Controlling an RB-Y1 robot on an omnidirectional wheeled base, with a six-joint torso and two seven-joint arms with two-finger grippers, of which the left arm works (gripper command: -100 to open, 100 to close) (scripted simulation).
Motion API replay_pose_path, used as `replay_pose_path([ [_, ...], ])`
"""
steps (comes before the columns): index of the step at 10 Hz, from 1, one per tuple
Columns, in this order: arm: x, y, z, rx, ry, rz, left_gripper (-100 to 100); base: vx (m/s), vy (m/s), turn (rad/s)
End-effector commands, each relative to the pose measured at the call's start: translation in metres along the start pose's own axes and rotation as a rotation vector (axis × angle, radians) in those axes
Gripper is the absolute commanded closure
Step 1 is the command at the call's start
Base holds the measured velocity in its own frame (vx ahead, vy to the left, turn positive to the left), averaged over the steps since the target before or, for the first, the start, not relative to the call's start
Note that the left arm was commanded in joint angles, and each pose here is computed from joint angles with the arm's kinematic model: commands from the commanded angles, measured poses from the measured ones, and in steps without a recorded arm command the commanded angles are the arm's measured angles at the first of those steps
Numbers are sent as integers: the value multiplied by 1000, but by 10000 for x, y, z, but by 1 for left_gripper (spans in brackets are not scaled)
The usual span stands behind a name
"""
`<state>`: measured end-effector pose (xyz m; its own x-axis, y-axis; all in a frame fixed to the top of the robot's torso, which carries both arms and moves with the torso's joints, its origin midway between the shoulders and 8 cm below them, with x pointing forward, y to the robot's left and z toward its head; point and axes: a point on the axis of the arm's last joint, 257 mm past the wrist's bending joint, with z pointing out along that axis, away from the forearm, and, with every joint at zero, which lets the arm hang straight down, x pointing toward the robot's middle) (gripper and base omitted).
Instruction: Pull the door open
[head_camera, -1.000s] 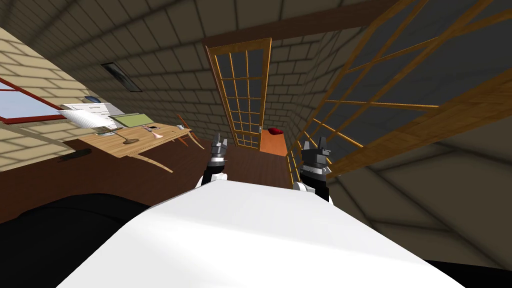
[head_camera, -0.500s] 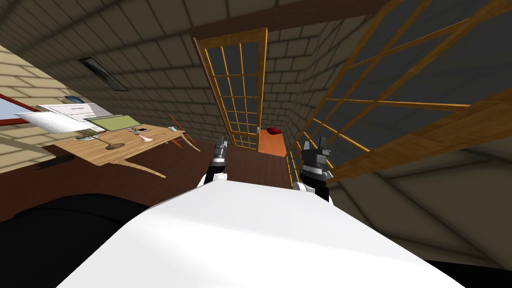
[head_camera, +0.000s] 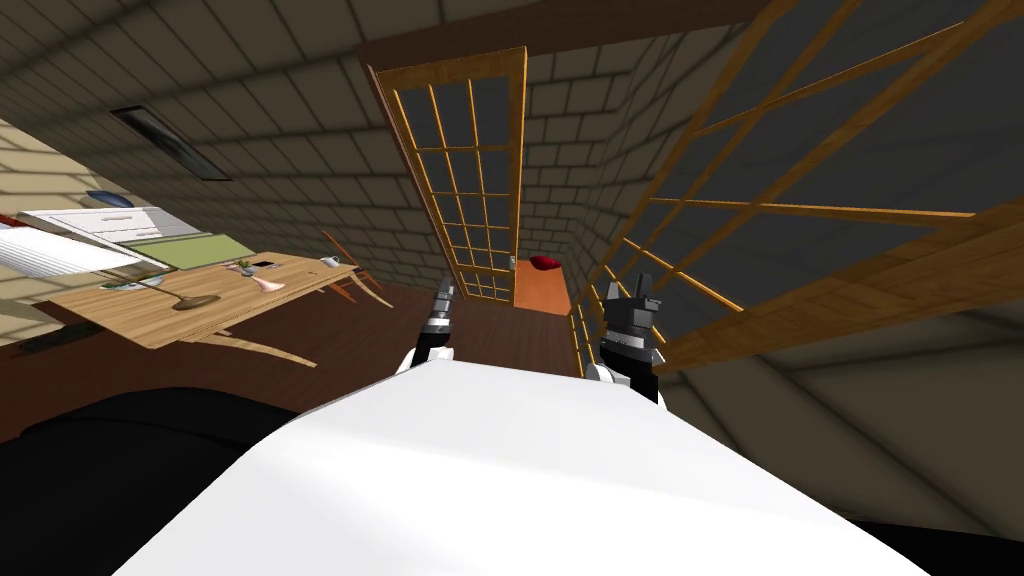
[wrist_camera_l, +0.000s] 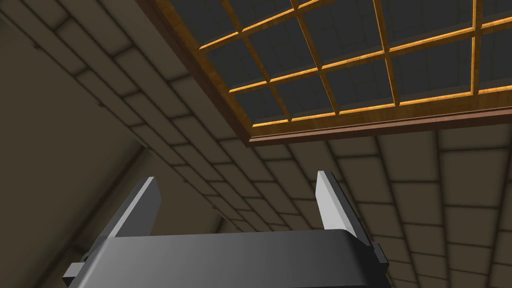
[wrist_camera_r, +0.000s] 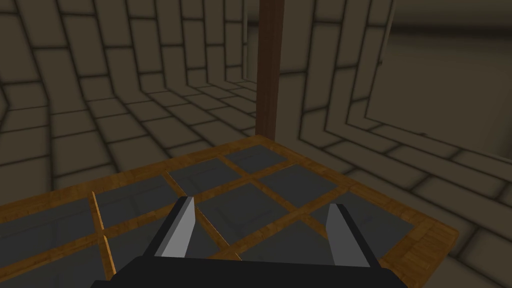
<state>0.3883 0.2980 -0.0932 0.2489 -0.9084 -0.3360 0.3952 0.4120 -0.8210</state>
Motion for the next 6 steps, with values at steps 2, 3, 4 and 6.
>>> replay_pose_path([
  [2, 5, 155, -27, -17, 8, 66, -100, 107, -20, -47],
  [3, 7, 209, -37, -23, 12, 90, -100, 103, -14, -47],
  [4, 9, 268, -49, -31, 15, 116, -100, 98, -15, -47],
  [6, 12, 387, -75, -45, 22, 168, -100, 94, -15, -46],
])
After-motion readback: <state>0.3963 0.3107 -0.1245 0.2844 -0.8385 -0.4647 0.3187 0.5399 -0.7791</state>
